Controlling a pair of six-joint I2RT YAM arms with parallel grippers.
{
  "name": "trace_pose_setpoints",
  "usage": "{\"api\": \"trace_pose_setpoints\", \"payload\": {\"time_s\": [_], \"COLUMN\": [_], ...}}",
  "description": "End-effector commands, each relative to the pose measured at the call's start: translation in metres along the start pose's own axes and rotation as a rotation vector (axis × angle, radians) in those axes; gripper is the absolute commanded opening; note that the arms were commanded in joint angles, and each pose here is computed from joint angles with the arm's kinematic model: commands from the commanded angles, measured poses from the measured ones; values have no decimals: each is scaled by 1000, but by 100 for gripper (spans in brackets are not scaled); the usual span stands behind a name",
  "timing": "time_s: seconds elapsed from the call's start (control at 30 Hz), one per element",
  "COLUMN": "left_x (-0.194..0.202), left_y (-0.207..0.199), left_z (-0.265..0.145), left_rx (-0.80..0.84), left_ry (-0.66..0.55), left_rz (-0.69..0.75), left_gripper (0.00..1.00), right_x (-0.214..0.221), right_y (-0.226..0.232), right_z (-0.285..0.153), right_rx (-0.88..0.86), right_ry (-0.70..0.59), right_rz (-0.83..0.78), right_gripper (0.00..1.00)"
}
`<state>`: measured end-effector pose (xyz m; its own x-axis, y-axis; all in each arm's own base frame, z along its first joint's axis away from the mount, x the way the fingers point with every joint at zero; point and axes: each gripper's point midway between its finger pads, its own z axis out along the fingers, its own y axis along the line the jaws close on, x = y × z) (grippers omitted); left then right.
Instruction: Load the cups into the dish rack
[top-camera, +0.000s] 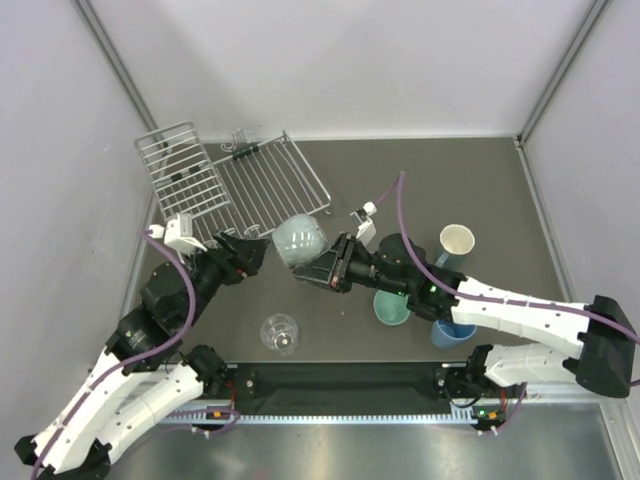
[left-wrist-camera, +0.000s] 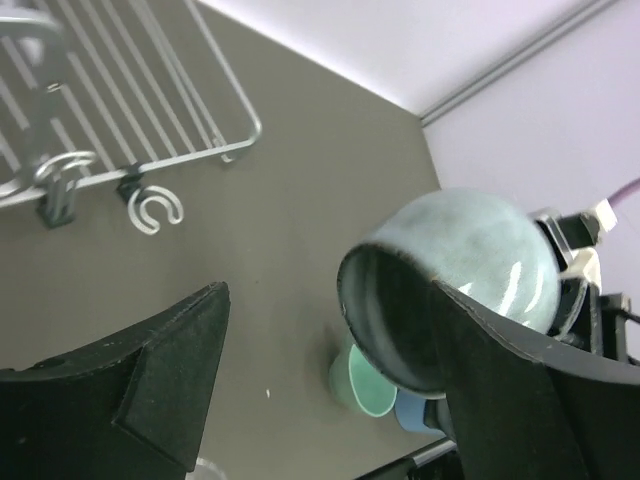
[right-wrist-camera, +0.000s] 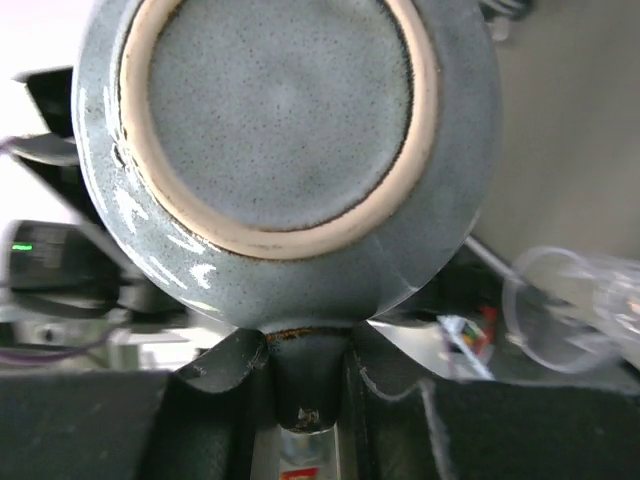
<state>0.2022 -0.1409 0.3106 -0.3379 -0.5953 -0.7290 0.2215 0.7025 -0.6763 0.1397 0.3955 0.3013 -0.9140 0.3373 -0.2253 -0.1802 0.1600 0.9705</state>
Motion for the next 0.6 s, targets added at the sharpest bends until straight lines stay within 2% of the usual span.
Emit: {"api": "trace_pose_setpoints", "payload": {"time_s": [0.0, 0.13, 0.33, 0.4, 0.43, 0.47, 0.53, 0.57], "left_x": [-15, -22, -34, -40, -40, -44, -45, -48], "left_y": [17, 21, 20, 17, 17, 15, 18, 16], "left_z": [-23, -46, -75, -84, -87, -91, -96, -99], "left_rx": [-124, -115, -86, -70, -67, -61, -69, -61], "left_ry": [-16, -31, -46, -52, -48, -52, -48, -54], "left_rz": [-50, -63, -69, -63, -55, -50, -28, -24], "left_gripper": [86, 84, 80, 79, 78, 78, 77, 77], "right_x": [-4, -11, -43, -55, -60, -68, -79, -87], "right_y": [-2, -20, -35, -24, -34, -21, -32, -18], "right_z": [-17, -21, -16, -11, -6, -2, 11, 15], "right_rx": [37, 133, 327, 344, 391, 386, 455, 454], "right_ry": [-36, -39, -88, -102, -96, -116, -119, -129], "right_rz": [-142, -243, -503, -599, -669, -698, -755, -809], "right_gripper": [0, 0, 0, 0, 0, 0, 0, 0]}}
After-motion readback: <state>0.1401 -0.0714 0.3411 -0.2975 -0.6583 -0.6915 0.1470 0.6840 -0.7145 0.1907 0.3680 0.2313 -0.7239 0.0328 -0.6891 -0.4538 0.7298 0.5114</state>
